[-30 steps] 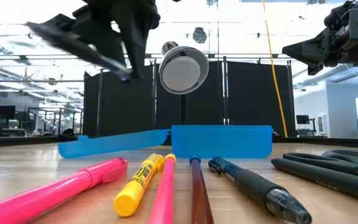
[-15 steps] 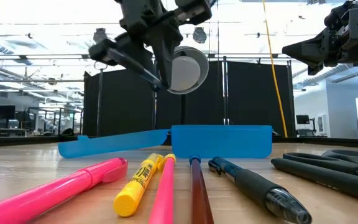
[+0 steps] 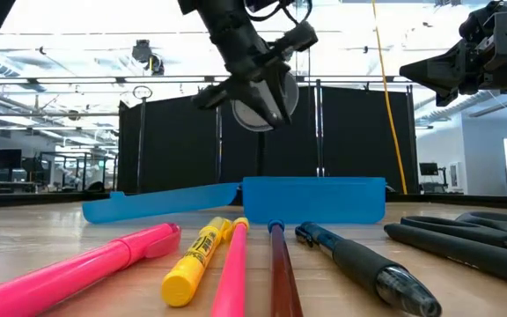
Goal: Pick & place school supplies into a supply box
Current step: Put the left black pen into the blue supply box
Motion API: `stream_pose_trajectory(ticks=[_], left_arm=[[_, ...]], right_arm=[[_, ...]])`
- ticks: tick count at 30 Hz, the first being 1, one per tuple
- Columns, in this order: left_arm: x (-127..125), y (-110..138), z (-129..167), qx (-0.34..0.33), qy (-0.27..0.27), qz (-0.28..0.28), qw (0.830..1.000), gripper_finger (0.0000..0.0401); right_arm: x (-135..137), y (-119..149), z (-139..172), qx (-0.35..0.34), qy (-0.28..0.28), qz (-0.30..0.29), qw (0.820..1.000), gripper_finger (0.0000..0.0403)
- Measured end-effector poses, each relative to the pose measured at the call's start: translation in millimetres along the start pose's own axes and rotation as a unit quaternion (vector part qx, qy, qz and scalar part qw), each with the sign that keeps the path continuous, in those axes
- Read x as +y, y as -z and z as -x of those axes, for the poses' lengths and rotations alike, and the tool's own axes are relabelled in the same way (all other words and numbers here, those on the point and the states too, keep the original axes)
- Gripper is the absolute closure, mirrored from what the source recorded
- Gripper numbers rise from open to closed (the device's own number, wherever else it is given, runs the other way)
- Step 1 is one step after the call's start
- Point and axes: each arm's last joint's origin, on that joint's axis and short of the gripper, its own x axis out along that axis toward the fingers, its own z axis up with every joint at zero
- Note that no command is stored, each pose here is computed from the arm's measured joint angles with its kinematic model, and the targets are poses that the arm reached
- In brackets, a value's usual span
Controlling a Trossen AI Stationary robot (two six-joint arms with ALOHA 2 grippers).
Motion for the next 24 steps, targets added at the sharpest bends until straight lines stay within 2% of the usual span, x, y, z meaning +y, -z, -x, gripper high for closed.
stream_pose_trajectory(ticks=[5, 15, 24], left_arm=[[6.0, -5.5, -6.2, -0.013, -0.024, 0.02, 0.999, 0.0329], [7.6, 15.7, -43.2, -0.019, -0.071, 0.035, 0.997, 0.0329], [12.6, 21.1, -62.6, -0.013, -0.091, 0.047, 0.995, 0.0329]], right_arm=[[0.0, 0.1, 0.0, 0.0, 0.0, 0.0, 1.0, 0.0403], [0.1, 0.1, 0.0, 0.0, -0.001, 0.0, 1.0, 0.0403], [0.0, 0.1, 0.0, 0.0, -0.001, 0.0, 1.0, 0.0403]])
